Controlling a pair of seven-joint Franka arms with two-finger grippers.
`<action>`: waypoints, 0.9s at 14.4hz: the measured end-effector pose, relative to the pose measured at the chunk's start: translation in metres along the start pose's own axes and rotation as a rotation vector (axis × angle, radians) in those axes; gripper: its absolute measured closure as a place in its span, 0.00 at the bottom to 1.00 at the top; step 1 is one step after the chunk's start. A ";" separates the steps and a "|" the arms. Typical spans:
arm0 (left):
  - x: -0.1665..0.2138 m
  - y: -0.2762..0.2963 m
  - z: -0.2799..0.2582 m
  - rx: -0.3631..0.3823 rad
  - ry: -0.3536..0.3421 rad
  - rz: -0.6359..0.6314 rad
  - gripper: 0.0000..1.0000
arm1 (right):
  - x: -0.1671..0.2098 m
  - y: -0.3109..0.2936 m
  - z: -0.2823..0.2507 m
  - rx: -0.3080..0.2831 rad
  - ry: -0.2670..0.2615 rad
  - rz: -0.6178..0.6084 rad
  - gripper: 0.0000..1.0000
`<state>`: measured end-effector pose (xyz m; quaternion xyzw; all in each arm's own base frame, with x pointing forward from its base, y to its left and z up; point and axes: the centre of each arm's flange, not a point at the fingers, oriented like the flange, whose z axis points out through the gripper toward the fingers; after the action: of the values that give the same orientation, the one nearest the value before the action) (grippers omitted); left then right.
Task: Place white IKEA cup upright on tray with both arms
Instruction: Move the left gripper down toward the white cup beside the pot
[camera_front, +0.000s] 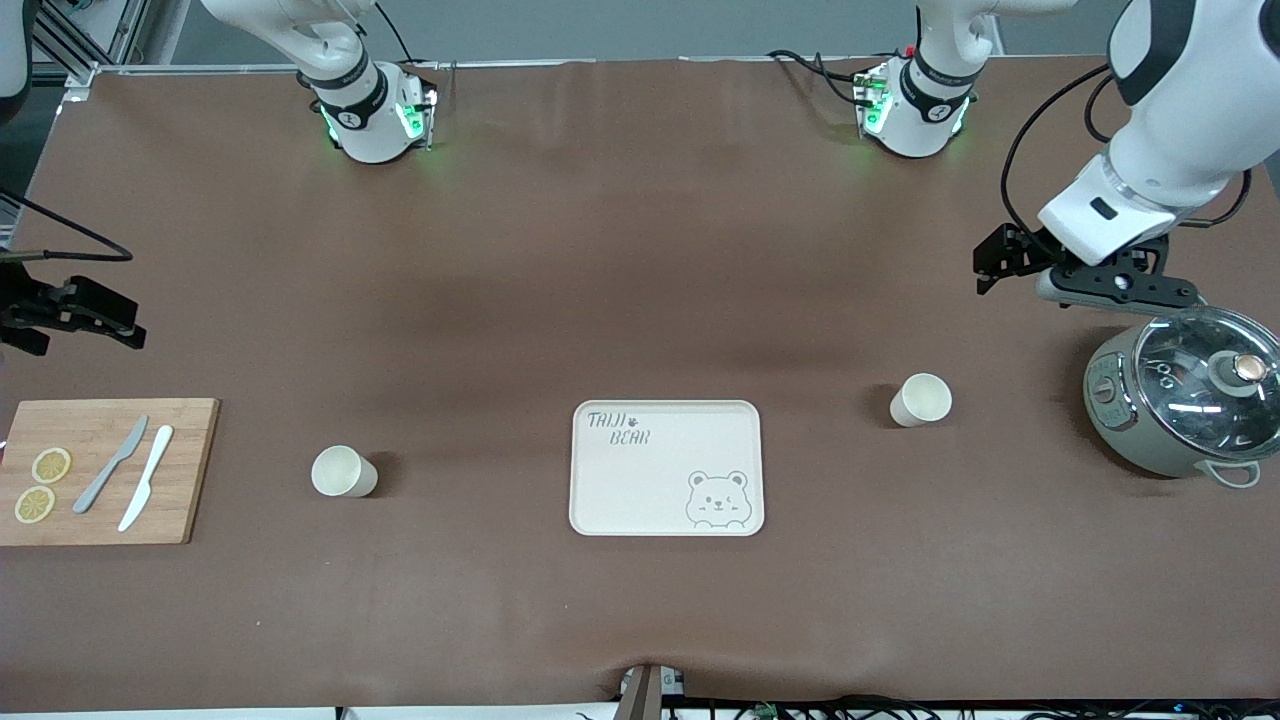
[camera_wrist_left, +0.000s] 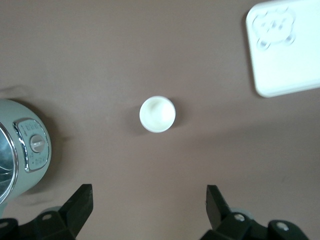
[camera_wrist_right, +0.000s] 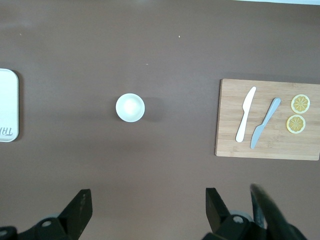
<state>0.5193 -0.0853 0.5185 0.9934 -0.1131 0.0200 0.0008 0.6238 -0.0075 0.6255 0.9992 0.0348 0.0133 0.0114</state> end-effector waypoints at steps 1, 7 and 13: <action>-0.006 -0.010 0.011 -0.001 -0.008 0.005 0.00 | 0.001 -0.001 0.005 0.000 -0.010 -0.002 0.00; -0.026 -0.056 0.095 -0.001 0.024 0.046 0.00 | 0.005 0.001 0.024 -0.001 -0.039 0.002 0.00; -0.013 -0.059 0.179 -0.004 0.009 0.044 0.00 | 0.011 0.019 0.026 -0.013 0.009 0.029 0.00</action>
<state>0.5273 -0.0256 0.3388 0.9905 -0.1350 0.0244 0.0027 0.6371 -0.0258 0.6002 0.9995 0.0203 0.0180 0.0176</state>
